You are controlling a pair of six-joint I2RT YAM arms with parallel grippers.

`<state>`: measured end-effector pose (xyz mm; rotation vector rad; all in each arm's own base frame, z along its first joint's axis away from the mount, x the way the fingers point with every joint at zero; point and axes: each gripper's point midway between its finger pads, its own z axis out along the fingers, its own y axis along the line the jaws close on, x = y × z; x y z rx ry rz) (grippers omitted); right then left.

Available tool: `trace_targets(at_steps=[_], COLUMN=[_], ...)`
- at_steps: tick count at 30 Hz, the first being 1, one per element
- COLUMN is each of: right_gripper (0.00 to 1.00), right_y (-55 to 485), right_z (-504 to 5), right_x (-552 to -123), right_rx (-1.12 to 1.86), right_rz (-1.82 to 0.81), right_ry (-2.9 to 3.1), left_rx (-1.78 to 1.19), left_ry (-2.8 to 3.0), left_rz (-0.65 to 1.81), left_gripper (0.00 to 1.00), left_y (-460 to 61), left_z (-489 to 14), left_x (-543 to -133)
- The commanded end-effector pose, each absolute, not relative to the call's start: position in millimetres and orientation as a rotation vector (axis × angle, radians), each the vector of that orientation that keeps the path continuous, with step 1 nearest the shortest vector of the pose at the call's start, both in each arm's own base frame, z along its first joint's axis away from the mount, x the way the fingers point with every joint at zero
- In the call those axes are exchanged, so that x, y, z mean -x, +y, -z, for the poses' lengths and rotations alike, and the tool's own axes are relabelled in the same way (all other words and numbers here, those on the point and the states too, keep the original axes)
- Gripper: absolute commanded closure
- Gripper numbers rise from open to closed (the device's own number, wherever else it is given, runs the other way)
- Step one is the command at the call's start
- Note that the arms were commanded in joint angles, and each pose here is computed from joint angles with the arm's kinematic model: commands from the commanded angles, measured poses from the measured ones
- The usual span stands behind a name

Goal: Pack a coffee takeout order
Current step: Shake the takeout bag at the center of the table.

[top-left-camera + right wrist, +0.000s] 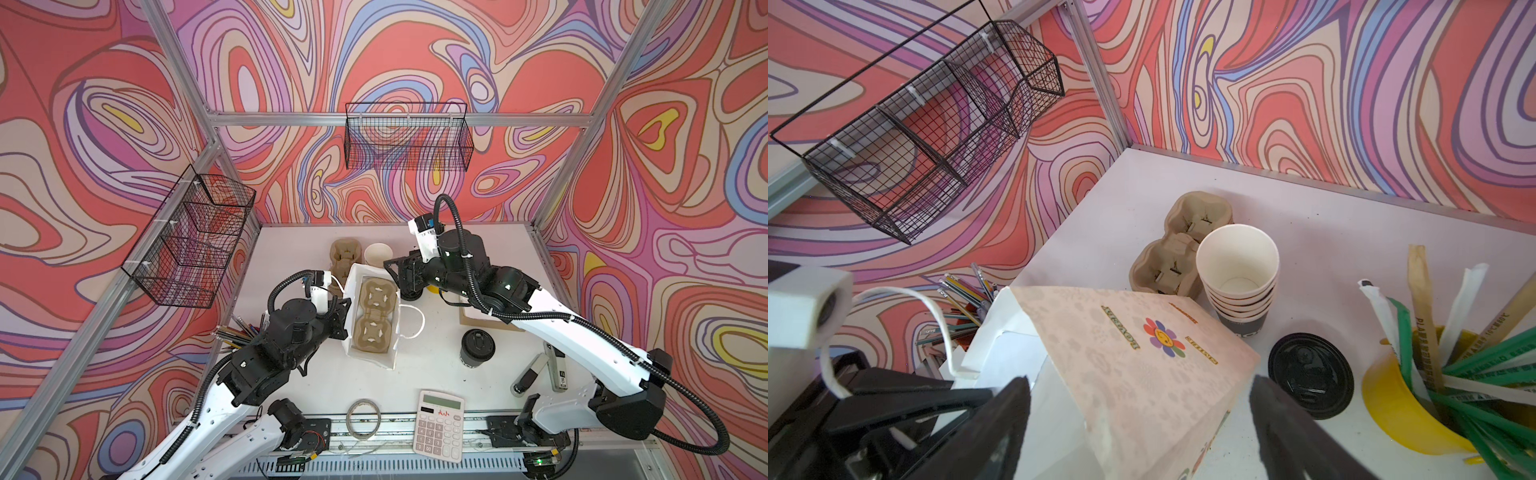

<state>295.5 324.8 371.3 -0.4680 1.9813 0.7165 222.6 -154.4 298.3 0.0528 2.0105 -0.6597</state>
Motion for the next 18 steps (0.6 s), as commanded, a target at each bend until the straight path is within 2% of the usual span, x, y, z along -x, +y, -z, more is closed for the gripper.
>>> trace_targets(at_steps=[1,10,18], right_gripper=[0.13,0.11,0.06], right_y=[309.8,295.2,250.9], right_z=[-404.7,-424.1,-404.6], right_x=[-293.4,-286.9,-286.8], right_rx=[0.397,0.355,0.262], right_rz=[-0.727,-0.725,-0.480], right_ry=[1.917,1.899,2.053], left_rx=[-0.012,0.168,0.262], left_ry=[2.023,2.181,2.304], left_rz=[0.709,0.814,0.846], left_gripper=[1.00,1.00,1.00], left_y=[-151.9,-163.6,-175.1], left_z=[-308.9,-304.4,-290.9], left_x=[-215.6,-214.0,-214.5])
